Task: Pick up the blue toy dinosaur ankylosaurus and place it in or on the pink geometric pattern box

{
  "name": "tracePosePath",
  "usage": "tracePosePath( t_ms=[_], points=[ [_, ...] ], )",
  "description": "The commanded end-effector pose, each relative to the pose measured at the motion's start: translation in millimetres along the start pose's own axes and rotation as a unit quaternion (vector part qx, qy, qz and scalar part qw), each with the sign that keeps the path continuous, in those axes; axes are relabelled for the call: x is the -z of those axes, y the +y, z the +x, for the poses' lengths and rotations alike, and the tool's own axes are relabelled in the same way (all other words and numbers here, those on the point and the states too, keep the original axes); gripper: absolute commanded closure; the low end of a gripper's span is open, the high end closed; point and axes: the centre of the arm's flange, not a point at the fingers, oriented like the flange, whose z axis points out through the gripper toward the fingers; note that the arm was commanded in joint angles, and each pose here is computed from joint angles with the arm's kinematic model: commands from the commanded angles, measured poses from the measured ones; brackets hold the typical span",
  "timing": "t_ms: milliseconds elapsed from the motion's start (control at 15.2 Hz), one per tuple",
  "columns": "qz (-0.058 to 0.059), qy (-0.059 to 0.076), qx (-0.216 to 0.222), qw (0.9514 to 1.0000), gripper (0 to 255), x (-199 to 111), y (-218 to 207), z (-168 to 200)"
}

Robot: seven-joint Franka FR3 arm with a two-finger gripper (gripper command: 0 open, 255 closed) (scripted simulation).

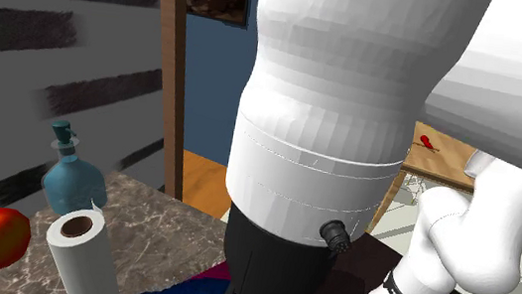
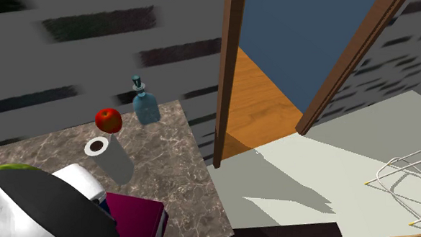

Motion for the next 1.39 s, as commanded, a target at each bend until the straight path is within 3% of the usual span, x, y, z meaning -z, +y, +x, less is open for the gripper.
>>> tracePosePath(
  t_ms=[0,528,594,924,1188,1320],
  points=[
    [-0.002,-0.001,-0.002,1.0,255,-12.9,1.6,2.3],
    [-0.002,-0.001,-0.002,1.0,255,-12.9,1.6,2.3],
    [-0.002,-0.001,-0.002,1.0,0,-13.1,1.5,2.6],
    [-0.002,-0.001,-0.002,1.0,0,-12.9,1.6,2.3],
    [-0.002,-0.001,-0.002,1.0,0,37.1,1.4,2.4],
    [-0.002,-0.001,-0.002,1.0,0,37.1,1.5,2.4]
  ],
)
